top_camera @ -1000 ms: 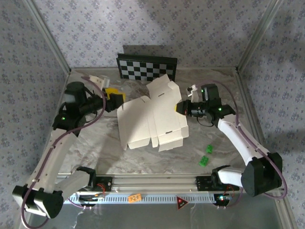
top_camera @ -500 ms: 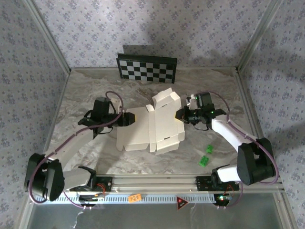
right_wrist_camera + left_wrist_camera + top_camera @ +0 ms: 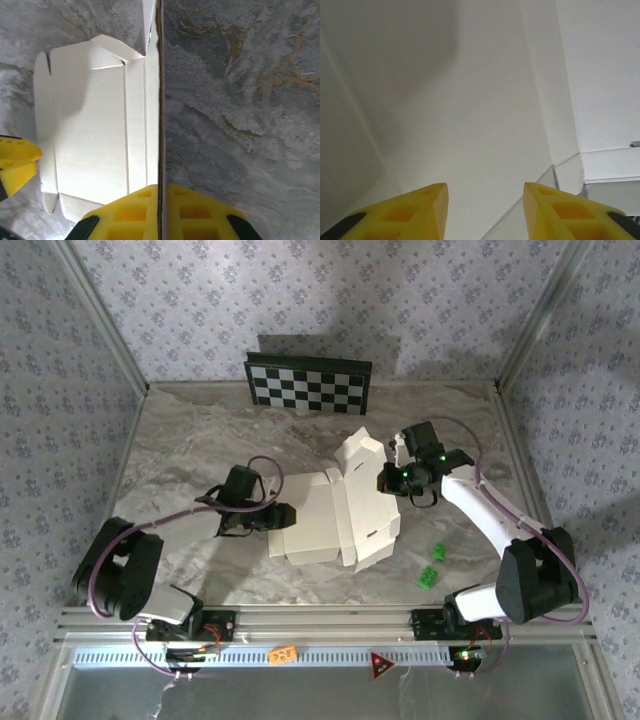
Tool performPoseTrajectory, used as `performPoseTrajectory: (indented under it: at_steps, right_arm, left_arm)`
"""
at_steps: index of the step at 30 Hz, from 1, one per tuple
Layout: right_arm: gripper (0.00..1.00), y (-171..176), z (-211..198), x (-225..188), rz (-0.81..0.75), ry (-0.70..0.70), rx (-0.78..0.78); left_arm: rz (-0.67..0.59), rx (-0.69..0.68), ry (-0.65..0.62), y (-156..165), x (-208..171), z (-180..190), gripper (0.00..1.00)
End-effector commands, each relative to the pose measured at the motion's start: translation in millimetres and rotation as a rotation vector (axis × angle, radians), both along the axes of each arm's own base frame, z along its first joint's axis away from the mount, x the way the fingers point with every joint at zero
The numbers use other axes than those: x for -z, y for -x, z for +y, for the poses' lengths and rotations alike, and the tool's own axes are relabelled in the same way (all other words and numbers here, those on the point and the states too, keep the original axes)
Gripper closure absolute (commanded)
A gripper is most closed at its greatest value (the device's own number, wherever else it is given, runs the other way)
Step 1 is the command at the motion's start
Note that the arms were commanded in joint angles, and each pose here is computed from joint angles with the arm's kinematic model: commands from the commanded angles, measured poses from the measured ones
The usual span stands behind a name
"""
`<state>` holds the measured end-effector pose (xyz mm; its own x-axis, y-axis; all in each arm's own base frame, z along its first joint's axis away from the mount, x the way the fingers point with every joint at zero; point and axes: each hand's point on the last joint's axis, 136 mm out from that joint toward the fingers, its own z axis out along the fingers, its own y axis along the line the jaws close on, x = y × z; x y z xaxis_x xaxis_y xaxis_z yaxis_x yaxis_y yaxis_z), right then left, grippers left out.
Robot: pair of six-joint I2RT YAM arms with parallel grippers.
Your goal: Fold the paper box
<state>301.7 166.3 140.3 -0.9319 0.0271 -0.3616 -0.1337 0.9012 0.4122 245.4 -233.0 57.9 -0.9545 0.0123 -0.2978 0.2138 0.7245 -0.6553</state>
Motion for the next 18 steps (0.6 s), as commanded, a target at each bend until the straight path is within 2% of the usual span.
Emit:
performPoseTrajectory:
  at_steps: [1, 8, 18]
  right_arm:
    - [1.0, 9, -12, 2, 0.029, 0.165, -0.032]
    - [1.0, 6, 1, 0, 0.031, 0.309, -0.099]
    - [1.0, 8, 31, 18, 0.065, 0.386, -0.178]
  left_arm:
    - [0.008, 0.004, 0.006, 0, 10, -5, 0.57]
    - [0.056, 0.04, -0.002, 8, 29, -12, 0.58]
    - [0.071, 0.052, -0.019, 15, 40, -10, 0.6]
